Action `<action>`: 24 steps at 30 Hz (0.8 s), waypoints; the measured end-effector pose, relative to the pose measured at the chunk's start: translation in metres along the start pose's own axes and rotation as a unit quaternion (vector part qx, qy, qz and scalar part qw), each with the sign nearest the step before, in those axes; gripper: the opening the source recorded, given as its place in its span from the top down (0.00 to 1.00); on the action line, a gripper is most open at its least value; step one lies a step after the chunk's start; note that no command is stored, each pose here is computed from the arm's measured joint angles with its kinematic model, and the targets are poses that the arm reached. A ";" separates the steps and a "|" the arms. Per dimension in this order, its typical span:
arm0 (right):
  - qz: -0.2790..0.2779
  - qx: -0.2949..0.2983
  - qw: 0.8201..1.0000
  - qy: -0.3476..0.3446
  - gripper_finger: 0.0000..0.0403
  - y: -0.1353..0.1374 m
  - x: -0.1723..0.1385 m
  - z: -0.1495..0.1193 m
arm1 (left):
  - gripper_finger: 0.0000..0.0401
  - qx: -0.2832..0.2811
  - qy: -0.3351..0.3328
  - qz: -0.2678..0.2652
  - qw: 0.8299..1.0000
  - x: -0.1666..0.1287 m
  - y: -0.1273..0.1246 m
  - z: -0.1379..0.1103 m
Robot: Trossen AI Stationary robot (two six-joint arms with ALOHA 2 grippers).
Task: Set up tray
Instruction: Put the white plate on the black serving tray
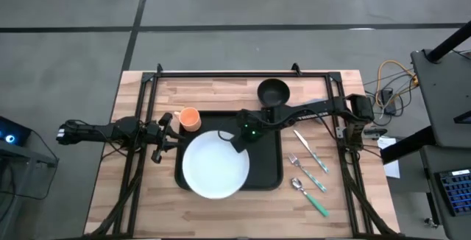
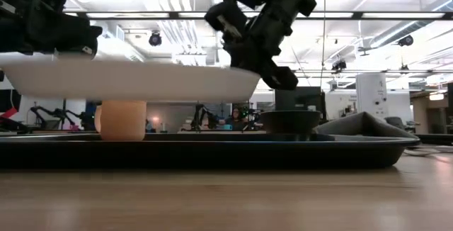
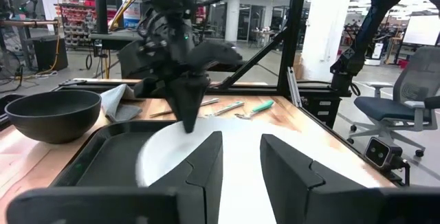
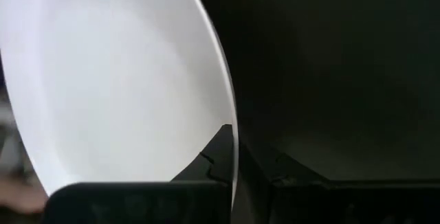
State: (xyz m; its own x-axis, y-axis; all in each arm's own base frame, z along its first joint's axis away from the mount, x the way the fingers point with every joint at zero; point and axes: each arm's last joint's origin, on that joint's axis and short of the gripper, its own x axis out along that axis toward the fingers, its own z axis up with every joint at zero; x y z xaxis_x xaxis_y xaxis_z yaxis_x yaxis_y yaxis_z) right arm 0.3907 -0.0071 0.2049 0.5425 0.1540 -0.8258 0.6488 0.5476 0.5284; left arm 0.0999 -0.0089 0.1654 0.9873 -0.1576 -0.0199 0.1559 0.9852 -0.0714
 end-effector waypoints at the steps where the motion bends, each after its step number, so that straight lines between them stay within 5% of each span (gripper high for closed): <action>1: -0.008 0.014 1.000 -0.006 0.98 -0.002 0.001 0.000 | 0.80 0.000 0.000 0.000 1.000 0.000 0.000 0.000; 12: -0.046 0.077 0.993 -0.078 0.98 -0.002 0.005 -0.004 | 0.80 0.000 0.000 0.000 1.000 0.000 0.000 0.000; 24: -0.055 0.053 0.992 -0.102 0.98 -0.001 0.029 -0.012 | 0.80 0.000 0.000 0.000 1.000 0.000 0.000 0.000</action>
State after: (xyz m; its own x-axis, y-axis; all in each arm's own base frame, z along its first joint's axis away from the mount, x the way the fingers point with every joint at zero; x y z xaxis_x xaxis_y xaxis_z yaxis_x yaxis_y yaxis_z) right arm 0.3993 0.0067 0.1773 0.5543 -0.0775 -0.8287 0.7571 0.4605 0.4634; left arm 0.0999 -0.0089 0.1654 0.9872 -0.1580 -0.0199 0.1562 0.9852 -0.0712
